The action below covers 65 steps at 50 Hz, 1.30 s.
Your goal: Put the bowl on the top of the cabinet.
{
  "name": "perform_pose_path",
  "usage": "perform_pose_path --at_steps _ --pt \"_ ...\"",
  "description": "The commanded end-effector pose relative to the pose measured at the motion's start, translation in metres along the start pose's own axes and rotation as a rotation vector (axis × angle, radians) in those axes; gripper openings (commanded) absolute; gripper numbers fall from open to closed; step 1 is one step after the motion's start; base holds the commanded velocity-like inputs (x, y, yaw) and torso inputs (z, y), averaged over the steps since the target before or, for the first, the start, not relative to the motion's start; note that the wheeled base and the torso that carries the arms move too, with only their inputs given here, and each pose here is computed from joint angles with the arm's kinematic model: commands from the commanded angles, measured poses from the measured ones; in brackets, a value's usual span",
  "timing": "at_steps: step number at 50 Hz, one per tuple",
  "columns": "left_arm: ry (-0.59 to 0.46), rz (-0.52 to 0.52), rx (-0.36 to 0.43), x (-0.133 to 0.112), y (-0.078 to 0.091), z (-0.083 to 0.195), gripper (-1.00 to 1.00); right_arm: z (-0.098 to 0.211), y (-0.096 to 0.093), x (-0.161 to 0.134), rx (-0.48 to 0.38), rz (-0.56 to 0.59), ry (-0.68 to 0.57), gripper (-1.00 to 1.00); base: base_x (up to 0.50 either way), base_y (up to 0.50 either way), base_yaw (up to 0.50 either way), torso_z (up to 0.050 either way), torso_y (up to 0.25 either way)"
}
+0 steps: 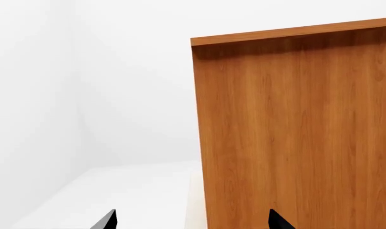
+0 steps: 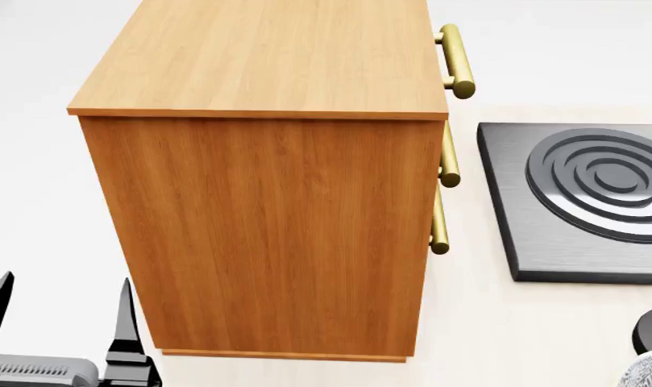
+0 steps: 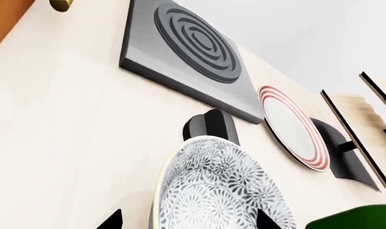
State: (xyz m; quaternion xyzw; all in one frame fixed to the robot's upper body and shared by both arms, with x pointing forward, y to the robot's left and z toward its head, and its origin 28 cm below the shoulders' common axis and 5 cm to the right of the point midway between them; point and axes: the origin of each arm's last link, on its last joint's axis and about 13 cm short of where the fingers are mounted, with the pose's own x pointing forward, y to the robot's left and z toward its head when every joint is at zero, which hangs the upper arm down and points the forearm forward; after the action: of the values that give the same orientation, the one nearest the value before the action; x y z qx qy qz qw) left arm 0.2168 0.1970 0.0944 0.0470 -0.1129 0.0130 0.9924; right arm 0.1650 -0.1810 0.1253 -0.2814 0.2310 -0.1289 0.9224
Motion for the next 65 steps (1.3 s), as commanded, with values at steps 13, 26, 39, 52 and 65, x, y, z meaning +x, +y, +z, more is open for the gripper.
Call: perform_pose_path --at_steps 13,26,39,52,65 --pt "-0.001 0.000 0.001 0.001 0.000 0.001 1.00 -0.004 0.003 0.006 0.003 0.006 0.010 1.00 0.00 0.00 0.00 0.000 0.000" --pt "-0.002 -0.001 0.001 0.000 -0.001 0.002 1.00 -0.008 0.006 0.009 0.010 0.014 0.023 1.00 0.00 0.00 0.00 0.000 0.000" --pt "-0.005 -0.003 0.003 -0.001 -0.001 0.002 1.00 -0.014 0.008 0.010 0.024 0.020 0.035 1.00 0.00 0.00 0.00 0.000 0.000" --pt "-0.005 -0.004 0.004 -0.001 -0.001 0.003 1.00 -0.016 0.009 0.010 0.028 0.022 0.041 1.00 0.00 0.00 0.00 0.000 0.000" --pt "-0.003 -0.004 0.004 -0.001 -0.001 0.002 1.00 -0.018 0.010 0.012 0.029 0.023 0.047 1.00 0.00 0.00 0.00 0.000 0.000"
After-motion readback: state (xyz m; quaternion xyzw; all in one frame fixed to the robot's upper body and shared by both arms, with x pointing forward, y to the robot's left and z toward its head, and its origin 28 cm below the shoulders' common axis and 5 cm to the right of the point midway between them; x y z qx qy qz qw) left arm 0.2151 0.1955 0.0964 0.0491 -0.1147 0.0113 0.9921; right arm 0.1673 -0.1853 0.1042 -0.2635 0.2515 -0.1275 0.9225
